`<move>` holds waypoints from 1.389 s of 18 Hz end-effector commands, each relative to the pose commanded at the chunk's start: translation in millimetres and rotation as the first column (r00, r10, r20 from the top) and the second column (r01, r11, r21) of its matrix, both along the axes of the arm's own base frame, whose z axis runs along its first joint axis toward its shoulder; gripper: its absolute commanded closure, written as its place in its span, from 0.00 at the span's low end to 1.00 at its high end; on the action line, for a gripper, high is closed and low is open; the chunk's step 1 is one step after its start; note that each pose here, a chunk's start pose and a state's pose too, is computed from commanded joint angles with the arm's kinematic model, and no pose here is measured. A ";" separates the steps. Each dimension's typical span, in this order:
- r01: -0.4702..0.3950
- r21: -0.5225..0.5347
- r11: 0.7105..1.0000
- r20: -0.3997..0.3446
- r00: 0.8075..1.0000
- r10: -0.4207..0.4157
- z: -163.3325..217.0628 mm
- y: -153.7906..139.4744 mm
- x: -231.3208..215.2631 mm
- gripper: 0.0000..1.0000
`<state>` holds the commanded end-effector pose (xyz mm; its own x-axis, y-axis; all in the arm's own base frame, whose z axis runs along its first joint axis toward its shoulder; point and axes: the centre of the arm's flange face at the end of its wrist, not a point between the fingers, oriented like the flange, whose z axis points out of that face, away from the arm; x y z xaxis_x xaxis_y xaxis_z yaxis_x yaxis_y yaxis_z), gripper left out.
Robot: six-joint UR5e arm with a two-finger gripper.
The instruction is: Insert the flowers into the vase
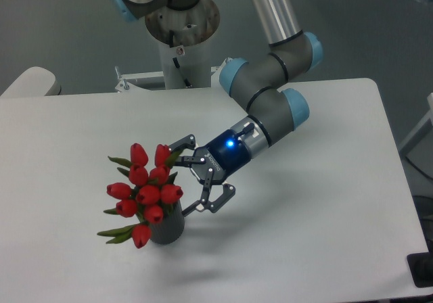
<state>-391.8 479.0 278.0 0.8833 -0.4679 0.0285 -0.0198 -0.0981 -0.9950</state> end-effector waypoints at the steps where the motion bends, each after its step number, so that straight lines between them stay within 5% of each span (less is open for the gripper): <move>1: -0.005 -0.004 1.000 -0.008 1.000 0.005 0.0 -1.7 -2.7 0.00; 7: -0.101 -0.045 0.994 -0.112 0.989 0.096 23.7 -35.8 -44.1 0.00; 13: -0.198 -0.112 0.974 -0.269 0.949 0.162 55.4 -67.2 -70.6 0.00; 14: -0.217 -0.132 0.967 -0.312 0.935 0.167 70.8 -67.1 -75.6 0.00; 17: -0.329 -0.241 0.913 -0.496 0.850 0.176 115.1 -72.4 -90.0 0.00; 20: -0.423 -0.321 0.848 -0.593 0.787 0.168 151.2 -73.8 -102.5 0.00; 23: -0.491 -0.444 0.749 -0.657 0.747 0.101 176.6 -69.1 -112.4 0.00; 25: -0.529 -0.501 0.684 -0.711 0.703 0.024 194.9 -56.5 -108.6 0.00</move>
<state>-500.4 422.5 472.9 0.8825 -0.2786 -0.3790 -0.4341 -0.7926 -0.4282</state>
